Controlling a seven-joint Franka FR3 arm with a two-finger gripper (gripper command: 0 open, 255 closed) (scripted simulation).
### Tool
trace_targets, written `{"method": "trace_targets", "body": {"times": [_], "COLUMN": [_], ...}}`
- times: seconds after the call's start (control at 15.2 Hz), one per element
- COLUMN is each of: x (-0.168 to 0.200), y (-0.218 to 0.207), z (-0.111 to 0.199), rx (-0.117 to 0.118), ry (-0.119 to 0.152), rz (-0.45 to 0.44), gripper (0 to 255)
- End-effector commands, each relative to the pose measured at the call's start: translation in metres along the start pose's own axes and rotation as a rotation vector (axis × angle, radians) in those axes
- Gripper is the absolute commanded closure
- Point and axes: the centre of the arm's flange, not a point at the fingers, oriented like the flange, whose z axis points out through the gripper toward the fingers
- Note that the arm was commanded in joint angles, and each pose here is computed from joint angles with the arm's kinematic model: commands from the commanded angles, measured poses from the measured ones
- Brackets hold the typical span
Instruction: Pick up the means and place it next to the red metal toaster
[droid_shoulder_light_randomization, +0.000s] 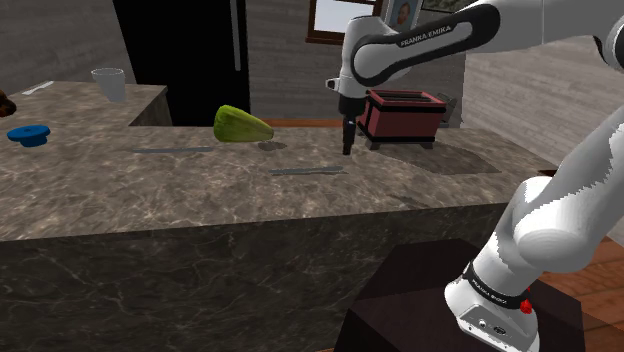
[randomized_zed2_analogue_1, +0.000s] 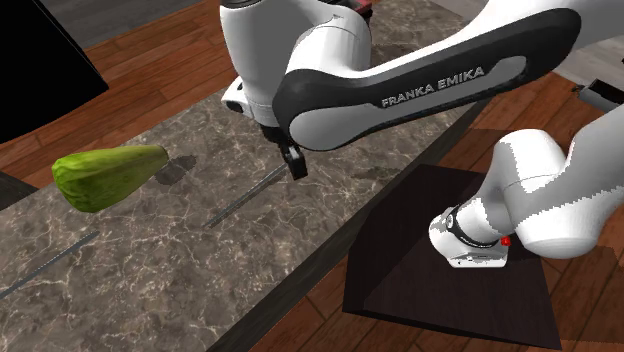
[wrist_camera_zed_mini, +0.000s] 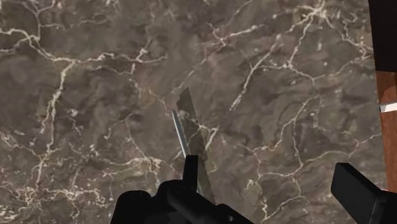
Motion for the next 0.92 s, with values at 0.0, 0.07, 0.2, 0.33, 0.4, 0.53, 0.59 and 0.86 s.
{"method": "trace_targets", "body": {"times": [0.0, 0.07, 0.2, 0.33, 0.4, 0.53, 0.59, 0.86], "x": [0.024, 0.035, 0.056, 0.078, 0.09, 0.097, 0.097, 0.097], "y": [0.01, 0.014, 0.021, 0.027, 0.03, 0.031, 0.031, 0.032], "z": [0.015, 0.021, 0.034, 0.047, 0.053, 0.063, 0.068, 0.089], "rx": [-0.009, -0.013, -0.021, -0.028, -0.032, -0.035, -0.035, -0.035], "ry": [-0.002, -0.004, -0.007, -0.01, -0.011, -0.012, -0.012, -0.012], "rz": [-0.075, -0.111, -0.182, -0.253, -0.289, -0.312, -0.312, -0.312], "gripper": [0, 0, 0, 0, 0, 0, 0, 0]}}
